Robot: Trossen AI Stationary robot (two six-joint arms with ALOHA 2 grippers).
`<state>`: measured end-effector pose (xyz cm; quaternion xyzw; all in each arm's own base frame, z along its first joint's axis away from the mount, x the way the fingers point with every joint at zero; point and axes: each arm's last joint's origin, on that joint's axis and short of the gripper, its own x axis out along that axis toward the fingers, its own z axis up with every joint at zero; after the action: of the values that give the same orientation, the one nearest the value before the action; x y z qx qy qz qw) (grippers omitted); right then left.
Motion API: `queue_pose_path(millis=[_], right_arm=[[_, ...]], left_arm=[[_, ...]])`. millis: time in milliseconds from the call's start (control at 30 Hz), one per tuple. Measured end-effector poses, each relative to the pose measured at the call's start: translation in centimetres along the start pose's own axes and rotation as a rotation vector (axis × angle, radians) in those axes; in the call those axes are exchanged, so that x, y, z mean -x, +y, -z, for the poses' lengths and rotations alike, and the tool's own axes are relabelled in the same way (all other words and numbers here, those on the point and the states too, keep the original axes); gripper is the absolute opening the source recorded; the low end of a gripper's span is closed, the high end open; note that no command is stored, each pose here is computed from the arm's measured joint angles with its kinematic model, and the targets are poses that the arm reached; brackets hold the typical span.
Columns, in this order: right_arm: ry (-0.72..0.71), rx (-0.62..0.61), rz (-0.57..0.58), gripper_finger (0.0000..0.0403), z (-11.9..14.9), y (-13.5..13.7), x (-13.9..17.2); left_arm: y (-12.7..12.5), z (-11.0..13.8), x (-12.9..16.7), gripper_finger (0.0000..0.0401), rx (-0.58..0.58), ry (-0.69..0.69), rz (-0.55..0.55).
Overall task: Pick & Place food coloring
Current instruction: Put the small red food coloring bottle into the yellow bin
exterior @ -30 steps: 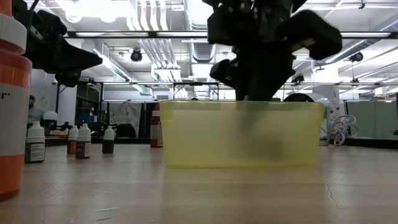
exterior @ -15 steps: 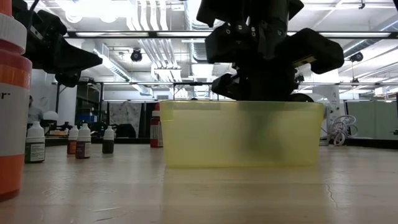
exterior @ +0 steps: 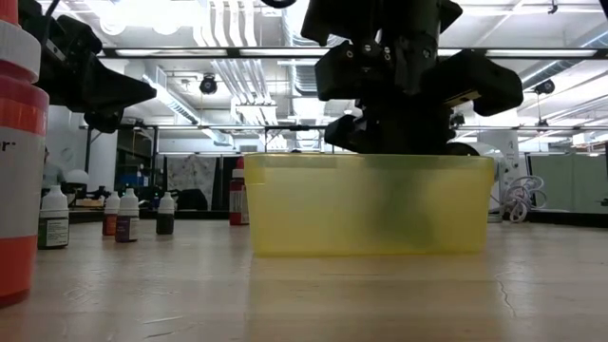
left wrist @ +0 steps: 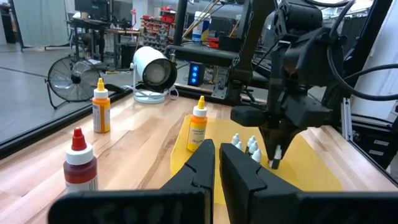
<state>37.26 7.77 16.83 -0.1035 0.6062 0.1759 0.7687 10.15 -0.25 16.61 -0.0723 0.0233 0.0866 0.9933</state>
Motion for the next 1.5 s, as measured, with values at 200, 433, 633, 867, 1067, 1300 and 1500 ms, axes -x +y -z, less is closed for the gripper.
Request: queue_pose_path(millis=[200,433,633,867,1067,1300,1500], right_arm=[[0.002,0.011,-0.002,0.0061,0.03,0.02,-0.07],[0.014,0.02,-0.005,0.0061,0.31,0.05,-0.33],[0.011,0.018,-0.004,0.0061,0.28,0.02,-0.34],[0.007,0.018,-0.003,0.0061,0.23,0.01,-0.33],[0.006,0.018,-0.003,0.0065,0.21,0.01,-0.32],[0.006,0.018,-0.002,0.0099,0.2,0.01,-0.31],[0.006,0.01,-0.002,0.0122,0.21,0.0,-0.3]], left_arm=[[0.0,0.0,0.0,0.0,0.0,0.0,0.0],[0.0,0.0,0.0,0.0,0.0,0.0,0.0],[0.0,-0.01,0.0,0.0,0.0,0.0,0.0],[0.0,0.01,0.0,0.0,0.0,0.0,0.0],[0.0,0.0,0.0,0.0,0.0,0.0,0.0],[0.0,0.0,0.0,0.0,0.0,0.0,0.0],[0.0,-0.01,0.0,0.0,0.0,0.0,0.0]])
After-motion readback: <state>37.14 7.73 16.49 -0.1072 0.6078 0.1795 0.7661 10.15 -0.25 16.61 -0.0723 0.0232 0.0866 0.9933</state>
